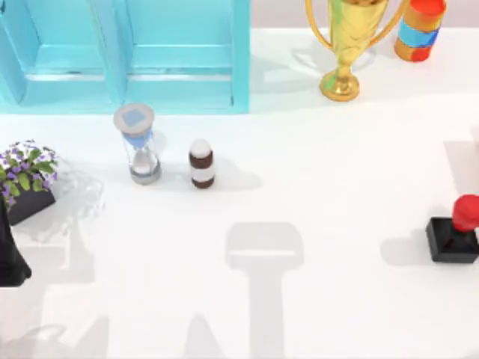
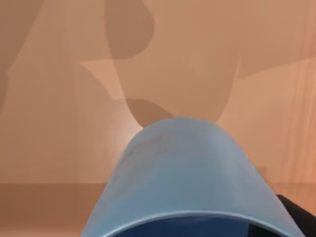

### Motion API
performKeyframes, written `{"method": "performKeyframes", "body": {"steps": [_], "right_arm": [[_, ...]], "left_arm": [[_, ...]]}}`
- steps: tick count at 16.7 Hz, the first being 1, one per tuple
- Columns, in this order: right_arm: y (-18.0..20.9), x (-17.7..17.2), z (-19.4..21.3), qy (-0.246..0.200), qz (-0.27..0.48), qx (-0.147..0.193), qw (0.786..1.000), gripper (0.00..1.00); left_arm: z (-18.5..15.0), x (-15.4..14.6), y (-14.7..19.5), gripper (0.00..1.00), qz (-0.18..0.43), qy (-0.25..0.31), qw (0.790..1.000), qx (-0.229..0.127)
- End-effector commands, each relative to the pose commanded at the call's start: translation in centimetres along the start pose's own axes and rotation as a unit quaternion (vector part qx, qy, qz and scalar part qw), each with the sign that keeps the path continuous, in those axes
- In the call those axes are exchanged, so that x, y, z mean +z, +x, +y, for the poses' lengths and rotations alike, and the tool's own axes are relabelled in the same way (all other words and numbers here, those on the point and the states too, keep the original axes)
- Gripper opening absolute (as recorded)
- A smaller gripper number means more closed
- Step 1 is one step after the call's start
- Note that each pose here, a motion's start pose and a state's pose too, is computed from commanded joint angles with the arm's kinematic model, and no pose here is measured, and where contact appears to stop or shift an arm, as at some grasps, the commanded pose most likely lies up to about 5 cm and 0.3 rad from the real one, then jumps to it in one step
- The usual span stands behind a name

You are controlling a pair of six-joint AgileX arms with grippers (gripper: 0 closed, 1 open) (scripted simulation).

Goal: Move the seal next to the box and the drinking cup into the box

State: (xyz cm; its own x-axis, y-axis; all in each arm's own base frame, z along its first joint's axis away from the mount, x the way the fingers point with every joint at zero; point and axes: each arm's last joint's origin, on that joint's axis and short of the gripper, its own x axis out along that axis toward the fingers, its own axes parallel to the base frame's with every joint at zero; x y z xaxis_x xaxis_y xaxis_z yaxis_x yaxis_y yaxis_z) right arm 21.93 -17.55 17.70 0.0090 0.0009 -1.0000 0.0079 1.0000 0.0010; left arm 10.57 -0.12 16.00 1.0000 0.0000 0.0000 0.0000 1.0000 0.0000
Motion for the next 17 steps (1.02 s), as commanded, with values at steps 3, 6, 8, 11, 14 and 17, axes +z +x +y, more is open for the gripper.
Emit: {"method": "performKeyframes", "body": {"steps": [3, 6, 8, 11, 14, 17], "right_arm": [[1.27, -0.14, 0.31, 0.000, 0.007, 0.006, 1.000, 0.00], [1.27, -0.14, 0.31, 0.000, 0.007, 0.006, 1.000, 0.00], [1.27, -0.14, 0.31, 0.000, 0.007, 0.006, 1.000, 0.15], [1.27, -0.14, 0.31, 0.000, 0.007, 0.006, 1.000, 0.38], [1.27, -0.14, 0.31, 0.000, 0.007, 0.006, 1.000, 0.60], [1.27, -0.14, 0.31, 0.000, 0.007, 0.006, 1.000, 0.83]], "left_arm": [[0.00, 0.00, 0.00, 1.00, 0.000, 0.000, 1.000, 0.000], [0.00, 0.00, 0.00, 1.00, 0.000, 0.000, 1.000, 0.000], [0.00, 0.00, 0.00, 1.00, 0.000, 0.000, 1.000, 0.000], [0.00, 0.00, 0.00, 1.00, 0.000, 0.000, 1.000, 0.000], [0.00, 0.00, 0.00, 1.00, 0.000, 0.000, 1.000, 0.000], [0.00, 0.00, 0.00, 1.00, 0.000, 0.000, 1.000, 0.000]]}}
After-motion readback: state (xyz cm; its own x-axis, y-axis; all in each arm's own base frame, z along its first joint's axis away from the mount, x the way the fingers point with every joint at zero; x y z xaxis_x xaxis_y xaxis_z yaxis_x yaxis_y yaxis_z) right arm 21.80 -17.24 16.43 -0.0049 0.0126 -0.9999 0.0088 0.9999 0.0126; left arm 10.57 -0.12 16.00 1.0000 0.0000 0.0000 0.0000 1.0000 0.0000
